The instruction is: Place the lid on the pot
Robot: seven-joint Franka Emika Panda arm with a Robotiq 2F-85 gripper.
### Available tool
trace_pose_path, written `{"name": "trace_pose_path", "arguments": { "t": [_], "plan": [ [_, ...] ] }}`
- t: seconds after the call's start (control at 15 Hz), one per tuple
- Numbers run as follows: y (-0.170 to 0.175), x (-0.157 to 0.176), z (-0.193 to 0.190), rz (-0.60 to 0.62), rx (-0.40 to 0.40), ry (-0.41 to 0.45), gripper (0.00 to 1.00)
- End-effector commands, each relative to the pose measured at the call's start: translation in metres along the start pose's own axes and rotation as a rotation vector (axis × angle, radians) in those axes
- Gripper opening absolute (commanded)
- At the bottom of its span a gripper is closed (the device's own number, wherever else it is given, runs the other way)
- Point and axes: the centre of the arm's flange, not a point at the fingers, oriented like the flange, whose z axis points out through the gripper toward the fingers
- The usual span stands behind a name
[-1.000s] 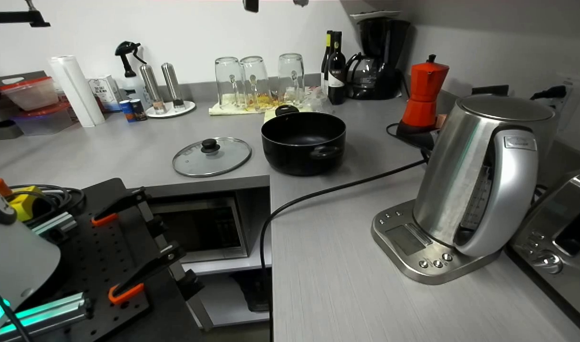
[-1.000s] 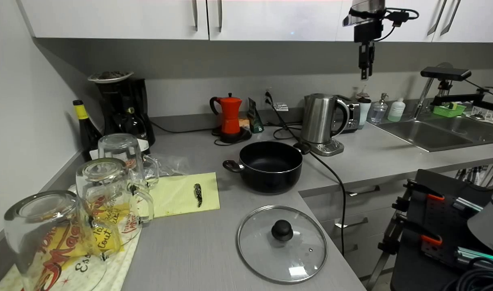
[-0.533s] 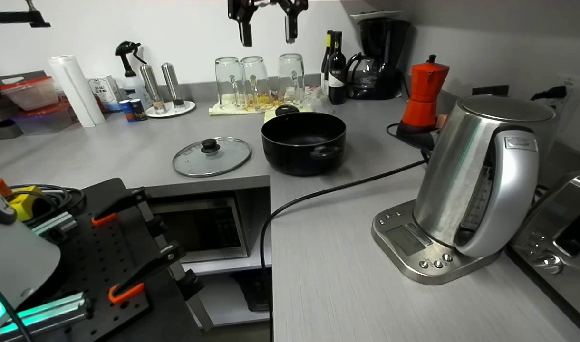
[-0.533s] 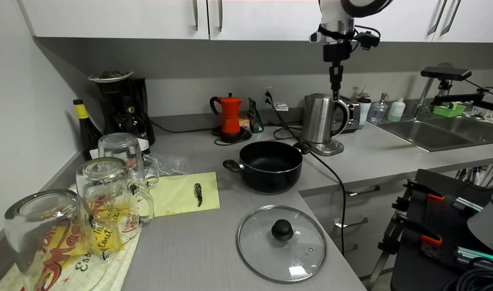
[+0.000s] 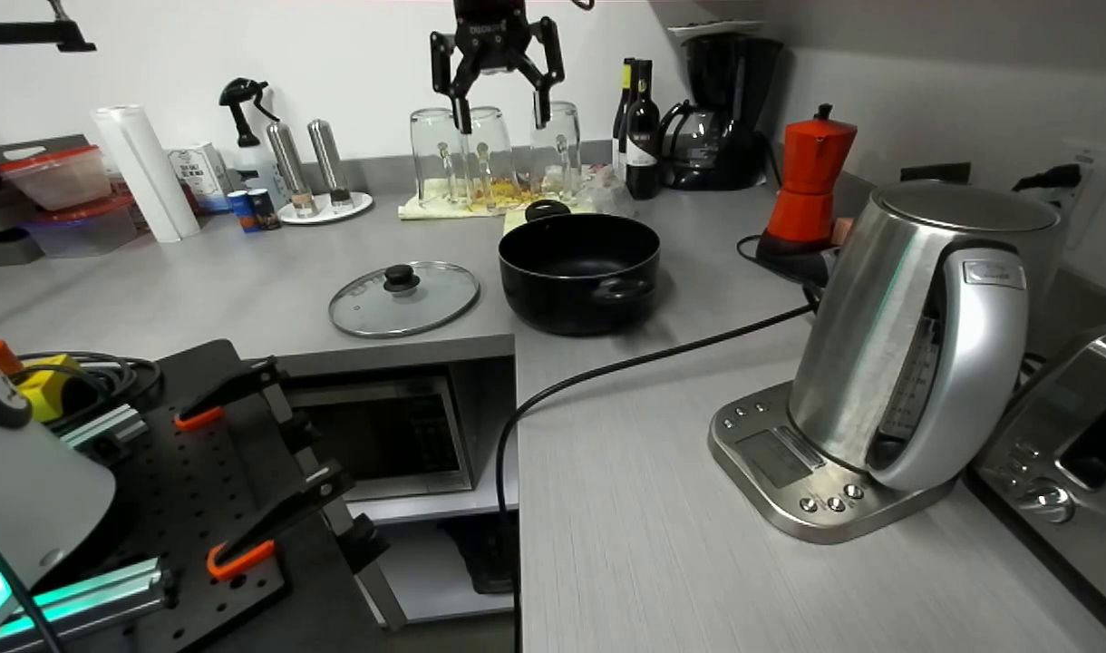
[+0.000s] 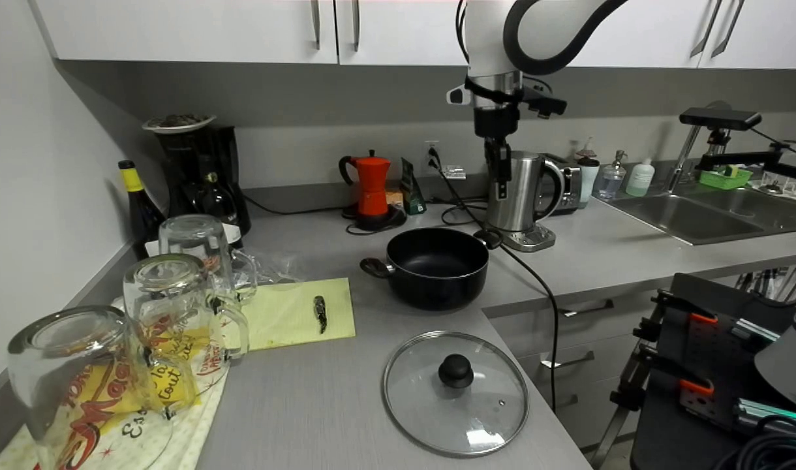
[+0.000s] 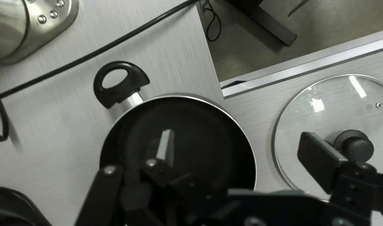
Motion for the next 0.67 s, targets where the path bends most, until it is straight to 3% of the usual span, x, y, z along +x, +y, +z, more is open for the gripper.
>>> {"name": "trace_pose_path", "arguments": {
  "t": [0.0,0.6],
  "plan": [
    [-0.001,0.047,0.018,-0.131,-0.027,-0.005,1.0],
    [-0.056,0.113,0.078,-0.369,-0.072,0.005,1.0]
  ]
}}
